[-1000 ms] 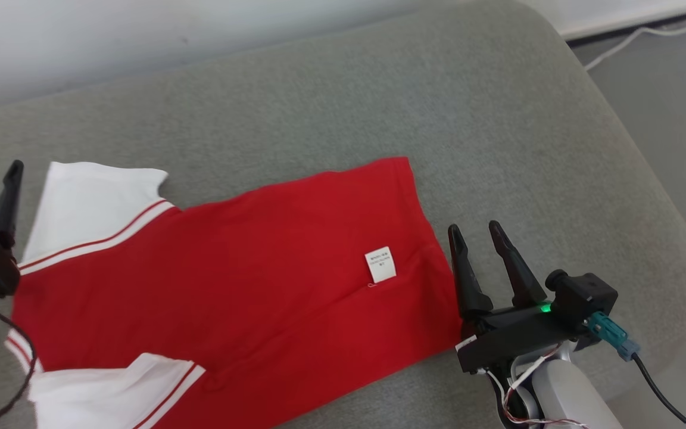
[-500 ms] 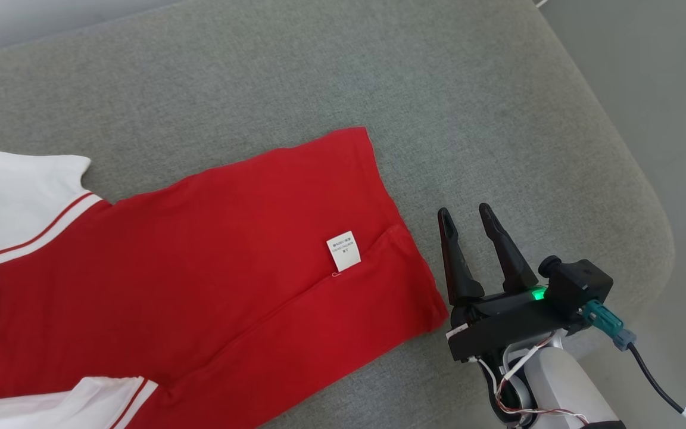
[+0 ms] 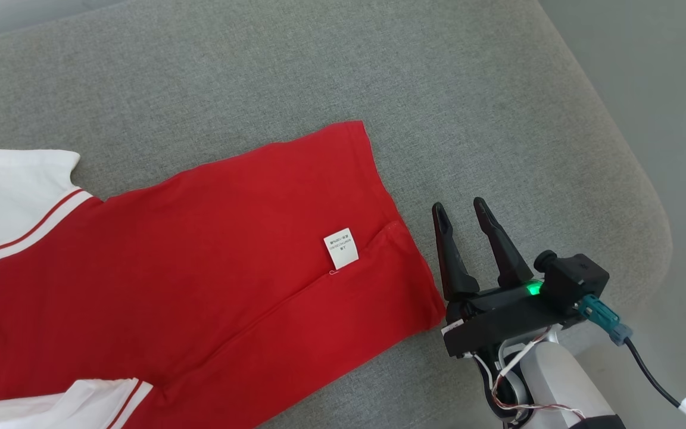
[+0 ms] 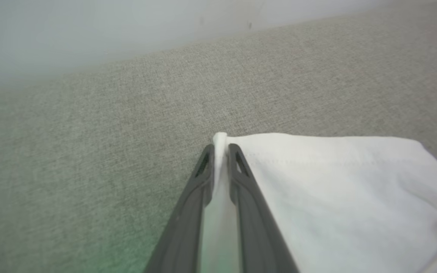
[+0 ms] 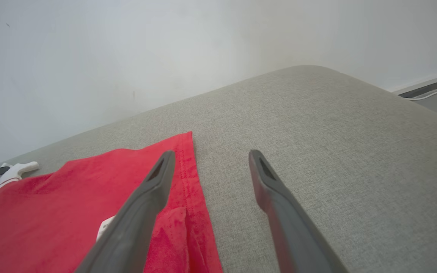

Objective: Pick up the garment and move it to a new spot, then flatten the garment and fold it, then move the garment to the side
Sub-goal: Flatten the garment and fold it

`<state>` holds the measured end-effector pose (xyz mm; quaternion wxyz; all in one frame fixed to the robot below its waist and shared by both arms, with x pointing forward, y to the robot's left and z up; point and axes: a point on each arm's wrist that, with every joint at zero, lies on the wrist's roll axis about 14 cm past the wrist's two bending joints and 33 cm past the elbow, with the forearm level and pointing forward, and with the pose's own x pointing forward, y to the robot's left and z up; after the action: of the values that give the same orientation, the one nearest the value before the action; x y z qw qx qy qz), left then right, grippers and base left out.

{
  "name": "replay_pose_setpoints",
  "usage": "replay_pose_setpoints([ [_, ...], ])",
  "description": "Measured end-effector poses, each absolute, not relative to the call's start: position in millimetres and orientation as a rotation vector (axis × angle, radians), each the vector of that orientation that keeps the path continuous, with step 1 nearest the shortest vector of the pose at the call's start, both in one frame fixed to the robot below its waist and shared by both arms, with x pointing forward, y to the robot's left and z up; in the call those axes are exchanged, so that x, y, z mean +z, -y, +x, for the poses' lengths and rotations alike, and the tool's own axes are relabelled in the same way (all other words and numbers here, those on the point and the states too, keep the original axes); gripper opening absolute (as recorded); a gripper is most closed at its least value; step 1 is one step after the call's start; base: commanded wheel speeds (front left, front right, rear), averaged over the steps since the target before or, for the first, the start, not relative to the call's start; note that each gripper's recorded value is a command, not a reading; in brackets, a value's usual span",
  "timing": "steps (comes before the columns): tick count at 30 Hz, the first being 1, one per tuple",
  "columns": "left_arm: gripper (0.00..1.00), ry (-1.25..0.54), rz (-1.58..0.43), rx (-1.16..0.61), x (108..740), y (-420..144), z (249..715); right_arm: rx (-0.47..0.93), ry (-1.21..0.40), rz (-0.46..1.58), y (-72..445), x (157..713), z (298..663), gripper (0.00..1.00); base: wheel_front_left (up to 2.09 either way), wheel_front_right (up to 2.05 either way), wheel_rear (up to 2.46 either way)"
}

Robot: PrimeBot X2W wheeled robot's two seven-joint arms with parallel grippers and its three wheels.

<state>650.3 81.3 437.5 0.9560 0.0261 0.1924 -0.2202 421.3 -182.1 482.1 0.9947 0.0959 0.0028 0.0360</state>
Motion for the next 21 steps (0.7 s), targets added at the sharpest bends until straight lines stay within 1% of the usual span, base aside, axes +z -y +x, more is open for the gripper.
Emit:
replay_pose_setpoints([
  [9, 0.00, -0.334, 0.063, -0.463, 450, -80, 648, 0.113, -0.014, 0.153, 176, 482, 437, 1.00, 0.00, 0.00, 0.00],
  [10, 0.00, -0.307, 0.066, -0.465, 459, -82, 648, 0.131, -0.017, 0.137, 175, 484, 446, 1.00, 0.00, 0.00, 0.00],
  [12, 0.00, -0.298, 0.067, -0.467, 462, -82, 647, 0.136, -0.018, 0.134, 175, 486, 452, 1.00, 0.00, 0.00, 0.00],
  [13, 0.00, -0.281, 0.070, -0.473, 467, -82, 643, 0.150, -0.044, 0.118, 176, 487, 465, 1.00, 0.00, 0.00, 0.00],
  [14, 0.00, -0.281, 0.070, -0.473, 467, -82, 643, 0.150, -0.044, 0.118, 176, 487, 465, 1.00, 0.00, 0.00, 0.00],
  [16, 0.00, -0.253, 0.070, -0.479, 475, -85, 639, 0.162, -0.086, 0.100, 177, 488, 483, 1.00, 0.00, 0.00, 0.00],
  [21, 0.00, -0.224, 0.080, -0.478, 483, -93, 631, 0.167, -0.159, 0.086, 177, 484, 511, 1.00, 0.00, 0.00, 0.00],
])
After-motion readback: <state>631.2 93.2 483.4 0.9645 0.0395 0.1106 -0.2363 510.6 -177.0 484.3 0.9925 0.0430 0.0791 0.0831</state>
